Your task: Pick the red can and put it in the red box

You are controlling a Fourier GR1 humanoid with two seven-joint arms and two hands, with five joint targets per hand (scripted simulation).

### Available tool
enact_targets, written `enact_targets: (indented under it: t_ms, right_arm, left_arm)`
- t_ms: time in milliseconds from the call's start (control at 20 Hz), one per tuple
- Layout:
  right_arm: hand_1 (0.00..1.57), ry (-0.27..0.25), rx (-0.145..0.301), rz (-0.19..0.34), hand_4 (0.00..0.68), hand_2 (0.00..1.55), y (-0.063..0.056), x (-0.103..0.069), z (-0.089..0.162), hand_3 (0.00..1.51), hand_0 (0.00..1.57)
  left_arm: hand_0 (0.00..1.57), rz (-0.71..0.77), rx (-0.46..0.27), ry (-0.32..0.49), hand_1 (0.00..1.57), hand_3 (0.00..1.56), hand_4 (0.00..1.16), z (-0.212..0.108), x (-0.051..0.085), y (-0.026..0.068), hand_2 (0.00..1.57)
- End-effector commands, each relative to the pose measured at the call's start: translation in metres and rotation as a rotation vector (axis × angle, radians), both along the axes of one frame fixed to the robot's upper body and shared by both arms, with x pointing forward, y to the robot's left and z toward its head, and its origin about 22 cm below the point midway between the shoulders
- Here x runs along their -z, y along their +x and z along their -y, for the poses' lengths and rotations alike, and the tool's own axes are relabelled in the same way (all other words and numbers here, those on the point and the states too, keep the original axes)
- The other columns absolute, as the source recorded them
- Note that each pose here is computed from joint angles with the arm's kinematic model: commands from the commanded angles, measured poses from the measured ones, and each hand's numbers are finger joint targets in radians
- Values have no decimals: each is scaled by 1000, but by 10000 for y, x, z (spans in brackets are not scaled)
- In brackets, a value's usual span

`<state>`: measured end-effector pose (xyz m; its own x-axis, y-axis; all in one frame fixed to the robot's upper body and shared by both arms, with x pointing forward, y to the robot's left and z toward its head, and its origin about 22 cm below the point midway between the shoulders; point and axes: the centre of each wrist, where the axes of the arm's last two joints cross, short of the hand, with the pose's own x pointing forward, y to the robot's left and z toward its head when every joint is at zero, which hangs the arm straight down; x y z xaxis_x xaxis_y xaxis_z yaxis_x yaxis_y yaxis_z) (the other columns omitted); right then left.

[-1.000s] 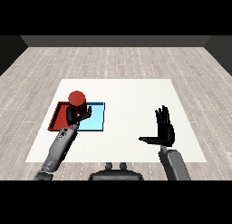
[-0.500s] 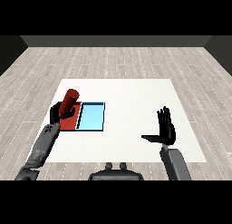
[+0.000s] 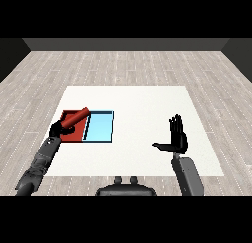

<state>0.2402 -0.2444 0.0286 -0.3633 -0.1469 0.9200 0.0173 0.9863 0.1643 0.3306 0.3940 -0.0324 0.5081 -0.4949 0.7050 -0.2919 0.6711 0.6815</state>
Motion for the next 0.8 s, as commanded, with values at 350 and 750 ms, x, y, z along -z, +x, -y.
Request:
enact_targets:
  t_ms: [350, 750]
  right_arm:
    - [0, 10, 10, 15, 0, 0, 265, 10, -173, 0, 0]
    - [0, 43, -31, 31, 0, 0, 187, 91, -58, 0, 0]
  left_arm:
    - [0, -311, 110, 7, 0, 0, 0, 7, 249, -68, 0]
    - [0, 385, 61, -337, 0, 0, 0, 60, -185, 272, 0]
